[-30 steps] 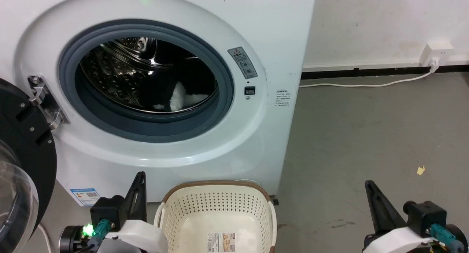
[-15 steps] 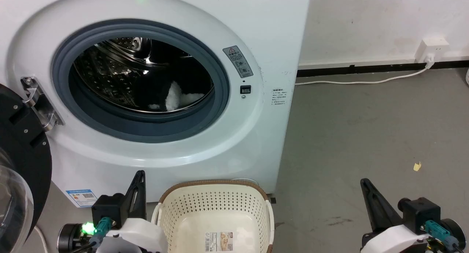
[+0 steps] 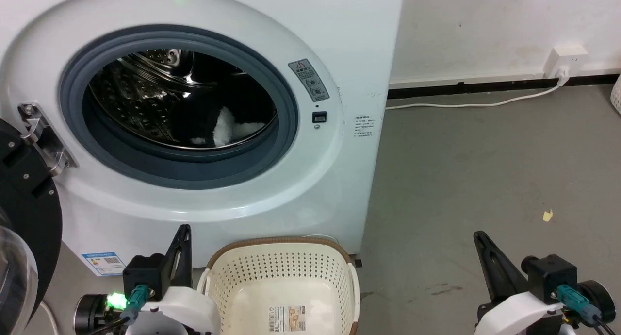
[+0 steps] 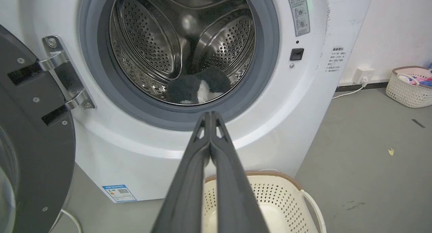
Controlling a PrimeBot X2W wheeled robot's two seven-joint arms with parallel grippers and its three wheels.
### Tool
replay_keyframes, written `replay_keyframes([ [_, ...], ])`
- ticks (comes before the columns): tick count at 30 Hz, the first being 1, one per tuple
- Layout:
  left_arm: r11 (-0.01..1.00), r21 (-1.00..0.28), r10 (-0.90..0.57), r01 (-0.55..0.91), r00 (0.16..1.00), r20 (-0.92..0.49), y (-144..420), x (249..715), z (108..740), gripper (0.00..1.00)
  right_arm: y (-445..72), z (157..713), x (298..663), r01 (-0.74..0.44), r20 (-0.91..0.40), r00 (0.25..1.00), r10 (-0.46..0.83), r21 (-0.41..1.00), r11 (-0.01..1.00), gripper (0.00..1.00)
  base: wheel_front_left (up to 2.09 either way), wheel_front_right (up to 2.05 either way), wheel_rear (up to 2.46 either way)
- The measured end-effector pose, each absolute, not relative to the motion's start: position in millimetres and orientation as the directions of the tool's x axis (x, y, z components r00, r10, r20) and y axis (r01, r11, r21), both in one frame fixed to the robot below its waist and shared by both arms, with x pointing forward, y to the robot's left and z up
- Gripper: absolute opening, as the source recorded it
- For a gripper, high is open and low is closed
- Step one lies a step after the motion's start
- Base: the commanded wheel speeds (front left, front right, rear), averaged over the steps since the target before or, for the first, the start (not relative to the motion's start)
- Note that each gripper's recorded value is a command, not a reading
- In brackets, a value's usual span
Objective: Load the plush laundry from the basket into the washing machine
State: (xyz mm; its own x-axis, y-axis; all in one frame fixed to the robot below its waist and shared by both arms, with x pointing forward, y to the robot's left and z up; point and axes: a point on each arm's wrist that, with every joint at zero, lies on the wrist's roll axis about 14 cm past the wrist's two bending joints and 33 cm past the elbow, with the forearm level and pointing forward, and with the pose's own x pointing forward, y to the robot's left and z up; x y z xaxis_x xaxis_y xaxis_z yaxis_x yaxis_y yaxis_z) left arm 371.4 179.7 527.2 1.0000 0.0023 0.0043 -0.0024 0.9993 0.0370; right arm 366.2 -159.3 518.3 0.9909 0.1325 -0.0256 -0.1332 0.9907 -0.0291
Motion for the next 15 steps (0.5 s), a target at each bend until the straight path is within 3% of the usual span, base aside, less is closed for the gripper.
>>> replay_keyframes([
  [15, 0.999, 0.048, 0.003, -0.003, 1.000, -0.004, 178.1, 372.8, 526.7, 0.00, -159.9, 522.0, 368.9, -0.131, -0.021, 0.991, 0.130, -0.041, 0.991, 0.00, 0.00, 0.00, 0.00],
])
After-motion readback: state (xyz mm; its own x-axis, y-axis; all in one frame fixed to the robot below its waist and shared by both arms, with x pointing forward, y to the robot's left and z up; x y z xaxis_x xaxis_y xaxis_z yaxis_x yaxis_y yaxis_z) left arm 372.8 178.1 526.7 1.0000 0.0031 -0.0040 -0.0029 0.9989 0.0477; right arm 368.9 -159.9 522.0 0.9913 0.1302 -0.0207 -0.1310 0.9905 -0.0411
